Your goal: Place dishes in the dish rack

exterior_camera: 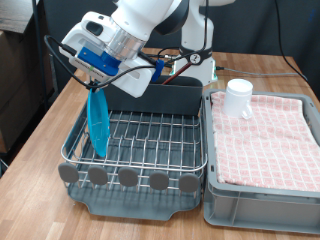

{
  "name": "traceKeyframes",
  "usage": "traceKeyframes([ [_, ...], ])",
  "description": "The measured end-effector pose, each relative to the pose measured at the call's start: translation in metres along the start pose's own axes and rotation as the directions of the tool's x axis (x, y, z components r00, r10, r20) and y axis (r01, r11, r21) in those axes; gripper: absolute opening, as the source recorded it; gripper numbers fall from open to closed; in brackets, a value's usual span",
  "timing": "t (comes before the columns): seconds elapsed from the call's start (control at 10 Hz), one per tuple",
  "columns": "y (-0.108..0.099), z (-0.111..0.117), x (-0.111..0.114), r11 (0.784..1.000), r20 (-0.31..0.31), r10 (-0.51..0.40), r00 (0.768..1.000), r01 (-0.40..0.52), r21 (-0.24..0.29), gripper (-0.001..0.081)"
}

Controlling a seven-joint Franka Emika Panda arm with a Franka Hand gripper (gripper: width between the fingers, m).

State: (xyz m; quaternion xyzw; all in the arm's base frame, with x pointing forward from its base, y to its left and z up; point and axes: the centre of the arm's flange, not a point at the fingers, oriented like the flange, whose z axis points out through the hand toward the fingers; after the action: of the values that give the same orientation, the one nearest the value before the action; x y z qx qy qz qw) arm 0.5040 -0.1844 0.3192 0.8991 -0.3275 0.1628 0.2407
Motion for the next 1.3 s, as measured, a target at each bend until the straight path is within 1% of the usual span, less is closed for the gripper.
traceKeyframes([
  [0.1,0.000,0.002,0.000,1.000,0.012,0.020,1.000,-0.020,0.005,0.0083],
  [0.2,0.001,0.003,0.000,0.999,0.023,0.039,0.999,-0.039,0.010,0.0083],
  [0.4,0.001,0.003,0.000,0.998,0.038,0.058,0.998,-0.059,0.017,0.0406],
  [0.5,0.001,0.003,0.001,0.997,0.064,0.062,0.996,-0.064,0.035,0.0406],
  [0.6,0.000,0.002,0.002,0.997,0.095,0.054,0.994,-0.060,0.054,0.0604],
  [0.7,0.000,0.002,0.002,0.996,0.137,0.038,0.990,-0.048,0.073,0.0604],
  [0.8,0.000,0.000,0.005,0.996,0.166,0.021,0.986,-0.036,0.086,0.0744],
  [0.9,0.001,-0.002,0.007,0.995,0.183,0.012,0.983,-0.030,0.097,0.0744],
  [1.0,0.001,-0.006,0.009,0.993,0.197,0.004,0.980,-0.026,0.112,0.0789],
  [1.2,0.006,-0.016,0.016,0.988,0.217,-0.011,0.976,-0.022,0.151,0.0799],
  [1.3,0.009,-0.023,0.020,0.987,0.219,-0.017,0.976,-0.019,0.162,0.0803],
])
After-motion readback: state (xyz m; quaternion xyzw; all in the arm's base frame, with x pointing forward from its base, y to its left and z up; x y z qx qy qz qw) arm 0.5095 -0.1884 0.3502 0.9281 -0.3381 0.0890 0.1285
